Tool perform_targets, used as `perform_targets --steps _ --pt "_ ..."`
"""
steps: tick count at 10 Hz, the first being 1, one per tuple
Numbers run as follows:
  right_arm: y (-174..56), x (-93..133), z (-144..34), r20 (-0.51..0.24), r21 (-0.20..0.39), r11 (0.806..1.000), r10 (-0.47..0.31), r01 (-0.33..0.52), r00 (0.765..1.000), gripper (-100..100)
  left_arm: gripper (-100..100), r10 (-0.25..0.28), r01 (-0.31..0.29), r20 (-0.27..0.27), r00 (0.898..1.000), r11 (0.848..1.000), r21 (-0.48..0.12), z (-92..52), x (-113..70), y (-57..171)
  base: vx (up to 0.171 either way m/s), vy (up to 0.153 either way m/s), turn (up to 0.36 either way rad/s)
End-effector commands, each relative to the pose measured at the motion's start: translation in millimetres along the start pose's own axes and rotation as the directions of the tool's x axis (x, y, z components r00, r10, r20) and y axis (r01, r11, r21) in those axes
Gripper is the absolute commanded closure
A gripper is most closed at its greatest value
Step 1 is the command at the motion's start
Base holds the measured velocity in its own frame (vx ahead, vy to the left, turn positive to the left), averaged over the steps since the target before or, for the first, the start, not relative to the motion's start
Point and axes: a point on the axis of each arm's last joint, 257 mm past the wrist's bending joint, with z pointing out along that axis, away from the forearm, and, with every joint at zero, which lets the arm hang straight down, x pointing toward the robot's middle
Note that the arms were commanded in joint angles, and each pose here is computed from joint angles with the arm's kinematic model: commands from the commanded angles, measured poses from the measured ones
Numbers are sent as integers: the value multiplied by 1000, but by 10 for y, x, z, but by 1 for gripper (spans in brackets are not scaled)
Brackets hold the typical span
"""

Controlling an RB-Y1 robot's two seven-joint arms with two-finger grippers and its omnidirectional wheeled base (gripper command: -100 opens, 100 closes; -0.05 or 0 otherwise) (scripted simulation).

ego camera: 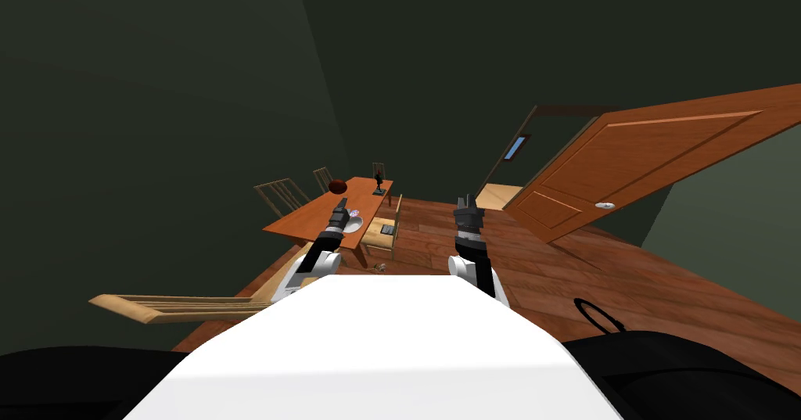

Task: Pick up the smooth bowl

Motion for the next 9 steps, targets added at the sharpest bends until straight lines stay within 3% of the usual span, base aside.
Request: perform_targets --steps 1,2,5,7,8,9 --pt "0 0 0 0 0 1000 0 0 1000 0 -100 -7 7 -1 1000 999 -54 30 1 168 -11 -54 -16" --pt "0 0 0 0 0 1000 0 0 1000 0 -100 -7 7 -1 1000 998 -59 29 2 180 -6 -46 -3" --pt "0 0 0 0 0 1000 0 0 1000 0 -100 -24 24 1 1000 987 -159 45 5 505 -5 -61 -12" --pt "0 0 0 0 0 1000 0 0 1000 0 -100 -43 44 9 999 969 -245 35 5 801 2 -42 -22" --pt "0 0 0 0 0 1000 0 0 1000 0 -100 -43 44 8 999 965 -257 27 8 833 1 -35 -5" --pt "0 0 0 0 0 1000 0 0 1000 0 -100 -53 54 13 999 951 -306 4 7 996 4 -29 -14"
